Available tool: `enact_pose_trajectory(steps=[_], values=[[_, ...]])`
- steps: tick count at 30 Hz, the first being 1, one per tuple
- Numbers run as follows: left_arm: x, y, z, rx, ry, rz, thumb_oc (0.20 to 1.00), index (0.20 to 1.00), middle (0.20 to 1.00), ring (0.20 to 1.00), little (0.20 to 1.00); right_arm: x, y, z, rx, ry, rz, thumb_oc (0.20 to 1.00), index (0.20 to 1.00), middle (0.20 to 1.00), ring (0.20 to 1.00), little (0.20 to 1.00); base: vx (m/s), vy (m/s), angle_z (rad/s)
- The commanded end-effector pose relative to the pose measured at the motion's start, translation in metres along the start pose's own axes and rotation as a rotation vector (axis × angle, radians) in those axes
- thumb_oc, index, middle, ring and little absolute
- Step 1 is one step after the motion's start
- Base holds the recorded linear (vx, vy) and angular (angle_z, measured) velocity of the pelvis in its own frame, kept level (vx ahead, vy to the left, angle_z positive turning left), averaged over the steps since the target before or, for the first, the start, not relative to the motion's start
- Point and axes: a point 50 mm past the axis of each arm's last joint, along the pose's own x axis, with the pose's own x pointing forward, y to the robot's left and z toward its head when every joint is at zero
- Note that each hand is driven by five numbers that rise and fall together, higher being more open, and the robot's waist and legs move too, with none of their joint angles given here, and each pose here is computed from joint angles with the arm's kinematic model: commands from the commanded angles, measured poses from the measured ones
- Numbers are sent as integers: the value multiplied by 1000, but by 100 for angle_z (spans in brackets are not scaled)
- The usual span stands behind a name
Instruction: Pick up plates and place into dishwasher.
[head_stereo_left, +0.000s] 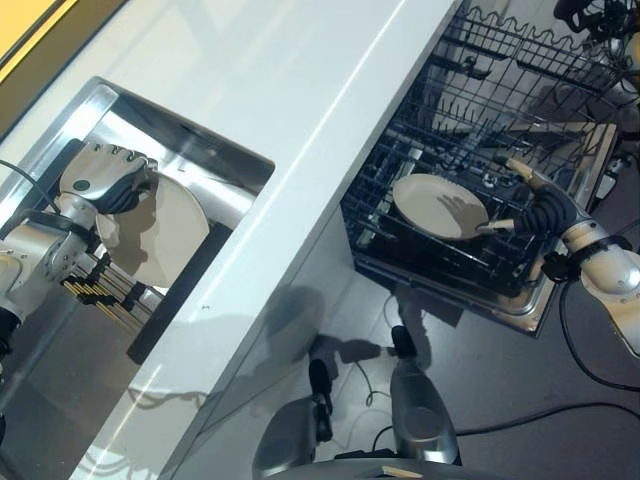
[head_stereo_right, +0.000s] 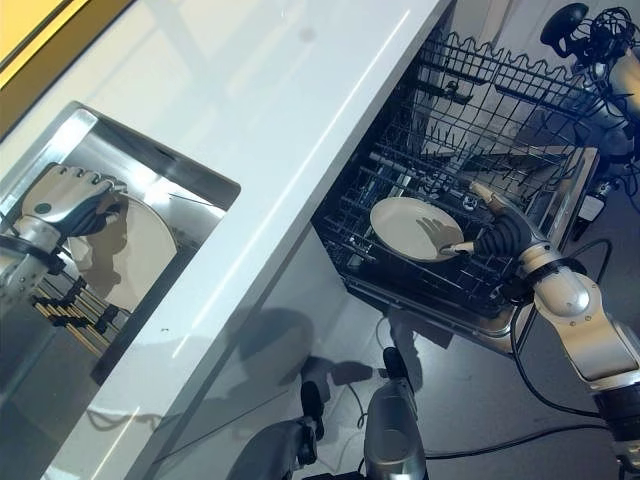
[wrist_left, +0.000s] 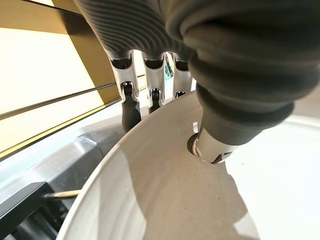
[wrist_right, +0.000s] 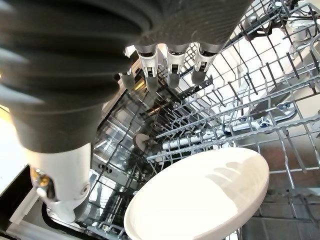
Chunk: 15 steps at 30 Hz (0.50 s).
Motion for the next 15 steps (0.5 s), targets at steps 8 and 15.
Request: enact_pose_trajectory(steps=[8, 15], values=[[-27, 16, -34, -5, 236, 307, 200, 200, 200, 200, 200, -14, -15, 1, 35, -52, -126, 1000, 1000, 1000, 1000, 1000, 29, -45, 8], [-47, 21, -38, -28, 348, 515, 200, 200, 200, 200, 200, -21, -9, 3, 68, -63, -146, 1000, 1000, 1000, 1000, 1000, 58, -57, 16]])
